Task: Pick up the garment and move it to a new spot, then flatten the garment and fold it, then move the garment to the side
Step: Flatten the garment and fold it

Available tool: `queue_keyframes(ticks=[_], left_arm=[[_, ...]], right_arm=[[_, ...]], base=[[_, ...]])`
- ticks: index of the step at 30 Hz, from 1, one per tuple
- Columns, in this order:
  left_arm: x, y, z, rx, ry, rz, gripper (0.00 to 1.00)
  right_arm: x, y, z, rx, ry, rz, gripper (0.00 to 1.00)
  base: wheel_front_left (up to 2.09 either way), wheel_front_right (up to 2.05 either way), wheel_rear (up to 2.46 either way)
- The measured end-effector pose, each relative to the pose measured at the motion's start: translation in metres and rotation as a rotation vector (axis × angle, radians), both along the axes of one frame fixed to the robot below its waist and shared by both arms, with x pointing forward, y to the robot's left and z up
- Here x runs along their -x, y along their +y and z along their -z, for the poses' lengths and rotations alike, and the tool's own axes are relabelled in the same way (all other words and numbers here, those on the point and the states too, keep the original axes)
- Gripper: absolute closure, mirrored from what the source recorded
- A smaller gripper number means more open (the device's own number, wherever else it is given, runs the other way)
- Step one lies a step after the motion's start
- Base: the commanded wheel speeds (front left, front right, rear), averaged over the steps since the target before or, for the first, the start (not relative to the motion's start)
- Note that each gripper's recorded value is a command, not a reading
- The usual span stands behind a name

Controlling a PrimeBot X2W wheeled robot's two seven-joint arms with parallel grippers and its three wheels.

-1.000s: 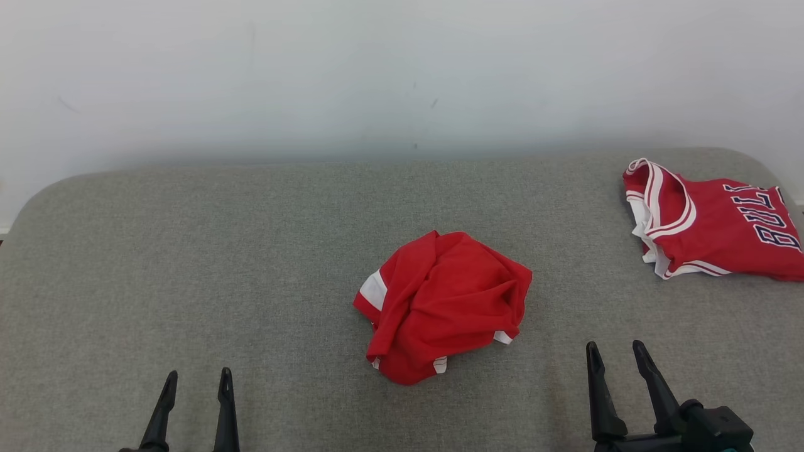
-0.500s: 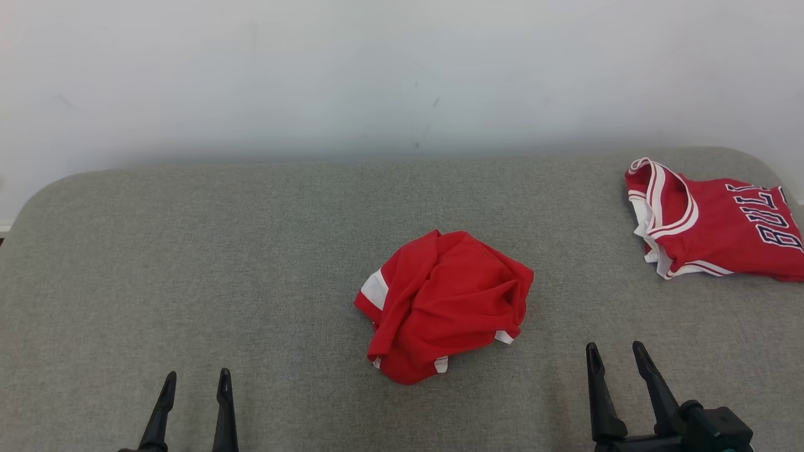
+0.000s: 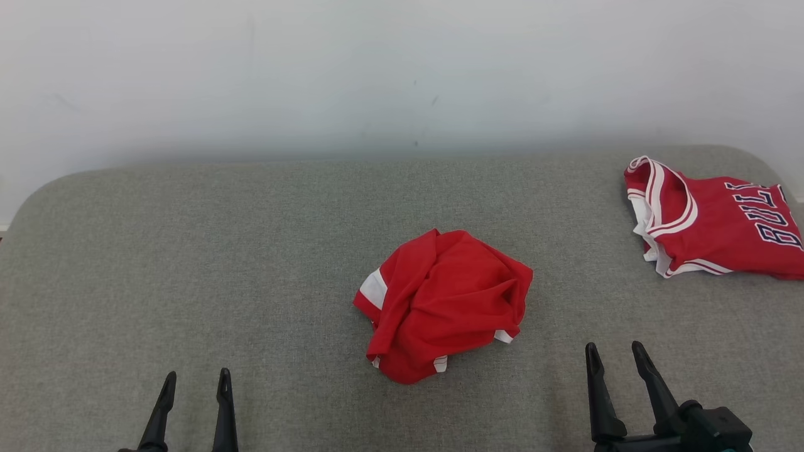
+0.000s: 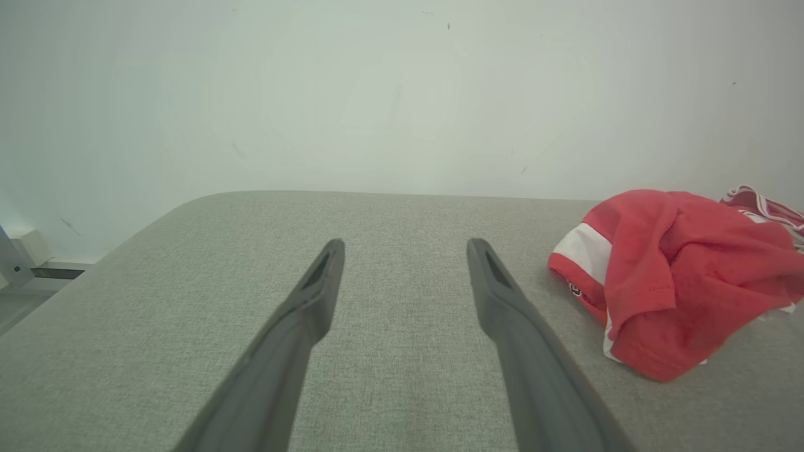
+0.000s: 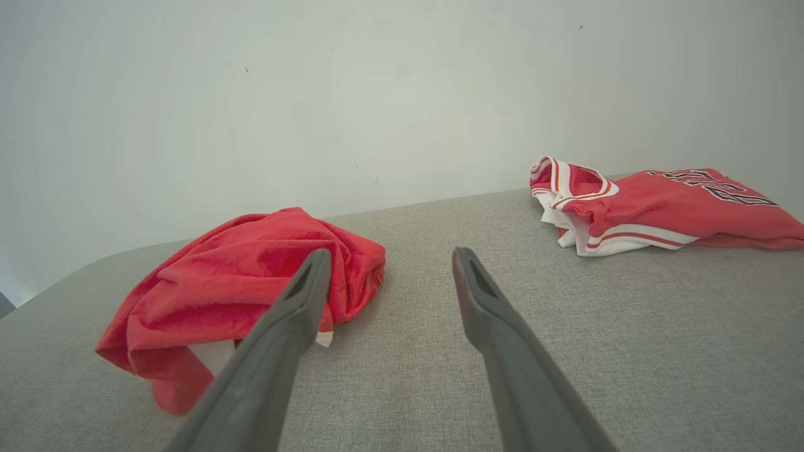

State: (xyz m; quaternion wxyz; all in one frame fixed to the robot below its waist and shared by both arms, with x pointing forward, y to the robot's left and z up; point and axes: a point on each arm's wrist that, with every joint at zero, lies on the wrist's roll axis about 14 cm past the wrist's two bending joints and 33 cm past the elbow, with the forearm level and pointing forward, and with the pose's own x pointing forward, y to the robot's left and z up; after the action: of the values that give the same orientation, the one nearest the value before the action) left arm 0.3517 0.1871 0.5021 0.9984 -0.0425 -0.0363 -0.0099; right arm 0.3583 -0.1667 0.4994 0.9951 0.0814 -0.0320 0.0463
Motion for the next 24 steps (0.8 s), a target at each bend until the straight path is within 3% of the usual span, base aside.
queue_keyframes(ticks=[24], left_arm=[[-0.0027,-0.0078,0.0034,0.004,0.011,0.026,0.00]], right_arm=[[-0.0007,-0.0007,0.0034,0.003,0.010,0.002,0.00]], base=[[0.00,0.00,0.00]])
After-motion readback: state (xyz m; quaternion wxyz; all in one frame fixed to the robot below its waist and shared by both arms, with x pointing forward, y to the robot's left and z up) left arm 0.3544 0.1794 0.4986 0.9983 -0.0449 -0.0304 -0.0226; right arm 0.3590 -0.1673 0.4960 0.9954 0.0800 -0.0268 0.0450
